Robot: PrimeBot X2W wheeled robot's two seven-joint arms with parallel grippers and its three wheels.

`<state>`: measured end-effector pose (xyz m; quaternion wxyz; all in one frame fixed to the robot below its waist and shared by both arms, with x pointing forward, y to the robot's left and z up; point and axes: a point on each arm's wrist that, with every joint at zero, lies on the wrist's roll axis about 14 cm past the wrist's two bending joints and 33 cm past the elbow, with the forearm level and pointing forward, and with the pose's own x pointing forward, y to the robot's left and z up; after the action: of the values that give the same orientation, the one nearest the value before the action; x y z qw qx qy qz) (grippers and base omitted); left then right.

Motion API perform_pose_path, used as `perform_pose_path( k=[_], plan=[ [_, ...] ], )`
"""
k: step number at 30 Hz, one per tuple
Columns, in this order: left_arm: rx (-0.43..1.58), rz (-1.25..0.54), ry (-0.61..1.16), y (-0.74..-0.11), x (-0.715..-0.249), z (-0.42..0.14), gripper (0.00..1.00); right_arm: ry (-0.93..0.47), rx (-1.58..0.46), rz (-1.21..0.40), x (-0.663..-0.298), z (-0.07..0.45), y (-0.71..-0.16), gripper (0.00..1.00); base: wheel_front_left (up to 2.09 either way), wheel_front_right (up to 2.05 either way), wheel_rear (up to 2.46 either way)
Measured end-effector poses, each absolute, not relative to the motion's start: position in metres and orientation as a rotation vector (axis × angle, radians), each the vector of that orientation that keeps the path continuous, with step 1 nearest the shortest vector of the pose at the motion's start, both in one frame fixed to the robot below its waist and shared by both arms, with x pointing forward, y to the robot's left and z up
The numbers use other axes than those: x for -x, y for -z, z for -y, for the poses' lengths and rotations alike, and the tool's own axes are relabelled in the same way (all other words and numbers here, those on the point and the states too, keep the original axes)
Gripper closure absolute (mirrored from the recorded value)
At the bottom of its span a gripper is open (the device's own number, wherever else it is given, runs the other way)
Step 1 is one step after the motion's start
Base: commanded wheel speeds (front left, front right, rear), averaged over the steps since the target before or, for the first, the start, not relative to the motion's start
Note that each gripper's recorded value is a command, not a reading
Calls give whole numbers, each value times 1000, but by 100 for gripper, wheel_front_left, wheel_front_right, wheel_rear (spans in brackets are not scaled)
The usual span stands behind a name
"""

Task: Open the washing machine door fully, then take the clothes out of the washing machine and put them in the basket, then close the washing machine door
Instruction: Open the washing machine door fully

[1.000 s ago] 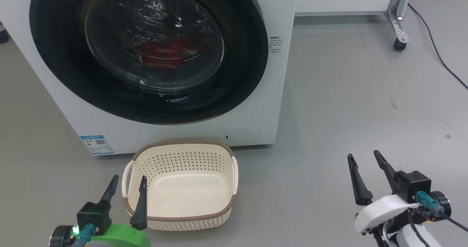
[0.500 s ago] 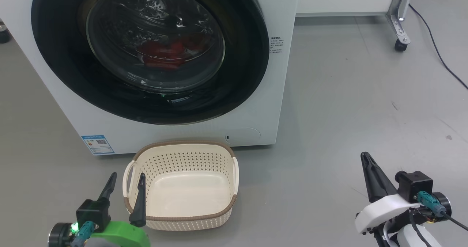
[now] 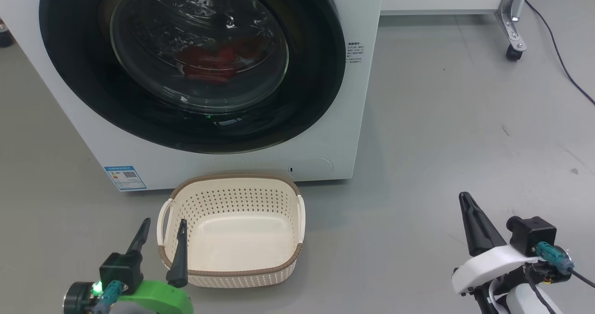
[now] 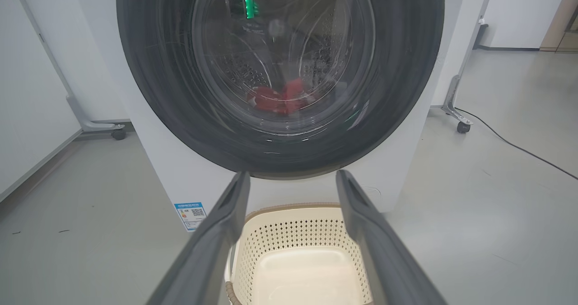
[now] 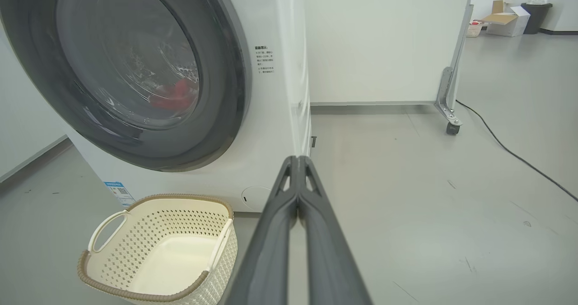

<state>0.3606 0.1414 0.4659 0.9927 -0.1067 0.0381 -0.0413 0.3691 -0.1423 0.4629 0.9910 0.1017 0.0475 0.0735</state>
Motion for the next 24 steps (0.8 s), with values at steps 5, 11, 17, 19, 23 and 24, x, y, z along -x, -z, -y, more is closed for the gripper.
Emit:
perform_pose_path(
  k=[5, 11, 17, 19, 23, 24],
  plan=[
    [220, -81, 80, -464, -366, -141, 0, -103, -350, -107, -375, 144, -459, 100, 0, 0, 0],
    [220, -71, 83, -467, -377, -139, 0, -84, -415, -100, -391, 150, -459, 100, 0, 0, 0],
    [226, -71, 77, -466, -388, -139, 0, -29, -576, -80, -412, 156, -461, 100, 0, 0, 0],
    [228, -70, 79, -465, -392, -139, 0, -11, -634, -72, -421, 159, -462, 100, 0, 0, 0],
    [227, -62, 82, -467, -401, -139, 0, 15, -758, -71, -441, 163, -463, 100, 0, 0, 0],
    [227, -60, 81, -467, -404, -139, 0, 14, -797, -68, -447, 162, -465, 100, 0, 0, 0]
  ],
)
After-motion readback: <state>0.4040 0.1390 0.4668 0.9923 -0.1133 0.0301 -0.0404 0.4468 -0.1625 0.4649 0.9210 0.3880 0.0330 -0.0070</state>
